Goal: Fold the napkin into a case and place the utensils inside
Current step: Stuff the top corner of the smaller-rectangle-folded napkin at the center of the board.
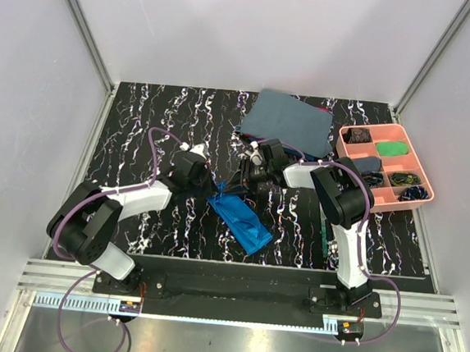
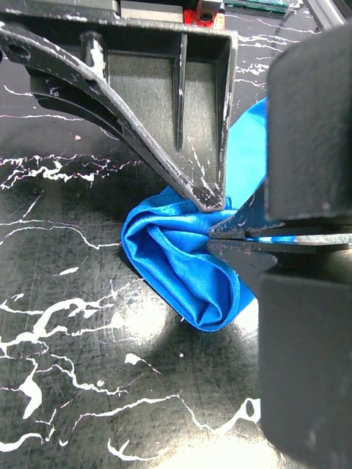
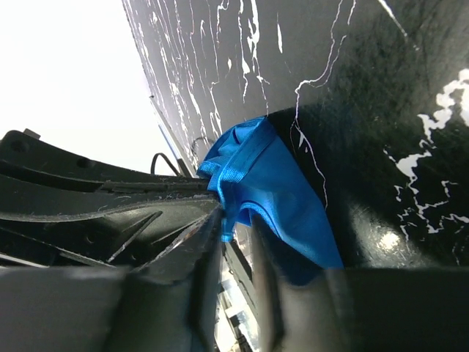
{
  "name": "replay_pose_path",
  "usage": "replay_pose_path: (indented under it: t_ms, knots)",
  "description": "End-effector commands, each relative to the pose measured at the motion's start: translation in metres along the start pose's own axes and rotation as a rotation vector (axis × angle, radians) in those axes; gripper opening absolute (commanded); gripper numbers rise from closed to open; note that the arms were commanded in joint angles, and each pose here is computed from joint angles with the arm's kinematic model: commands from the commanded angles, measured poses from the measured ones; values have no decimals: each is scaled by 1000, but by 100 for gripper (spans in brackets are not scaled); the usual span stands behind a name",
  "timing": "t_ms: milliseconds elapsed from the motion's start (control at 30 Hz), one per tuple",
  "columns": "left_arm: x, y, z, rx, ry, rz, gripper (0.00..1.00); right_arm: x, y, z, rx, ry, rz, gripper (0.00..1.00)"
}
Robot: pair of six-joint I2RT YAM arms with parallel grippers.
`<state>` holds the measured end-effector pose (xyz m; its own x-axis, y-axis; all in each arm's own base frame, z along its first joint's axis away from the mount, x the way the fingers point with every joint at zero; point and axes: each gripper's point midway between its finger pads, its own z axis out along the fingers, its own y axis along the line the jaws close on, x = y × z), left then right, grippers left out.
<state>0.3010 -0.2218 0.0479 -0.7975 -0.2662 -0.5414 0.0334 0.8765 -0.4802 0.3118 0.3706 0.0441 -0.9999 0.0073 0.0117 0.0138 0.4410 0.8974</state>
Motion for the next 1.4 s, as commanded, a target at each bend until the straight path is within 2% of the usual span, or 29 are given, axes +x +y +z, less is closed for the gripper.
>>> replay_pose_path:
  t_ms: [0, 267, 433, 533, 733, 933, 1067, 1367]
  knots:
    - [-7, -8, -2, 28, -20, 6, 0, 1, 16, -7, -27, -1, -53, 25]
    - [-10, -13, -3, 52, -28, 14, 0, 3, 13, 4, -43, 25, -42, 16]
    - [-12, -25, -4, 108, -35, 19, 0, 8, 19, 18, -71, 59, -28, 4]
    - [-10, -31, -5, 154, -36, 13, 0, 11, 13, 34, -71, 80, -6, 1]
    - [7, -9, 3, 105, 11, -75, 0, 5, -2, 53, -28, 71, -34, 1]
    - [-7, -12, -5, 119, -66, -103, 0, 8, 1, 59, -9, 96, -67, 3]
    - [-19, 15, -8, -26, -137, -143, 0, 18, -1, 55, 26, 97, -90, 4]
    - [-21, 24, 5, -40, -170, -217, 0, 39, 13, 53, -3, 132, -113, 9]
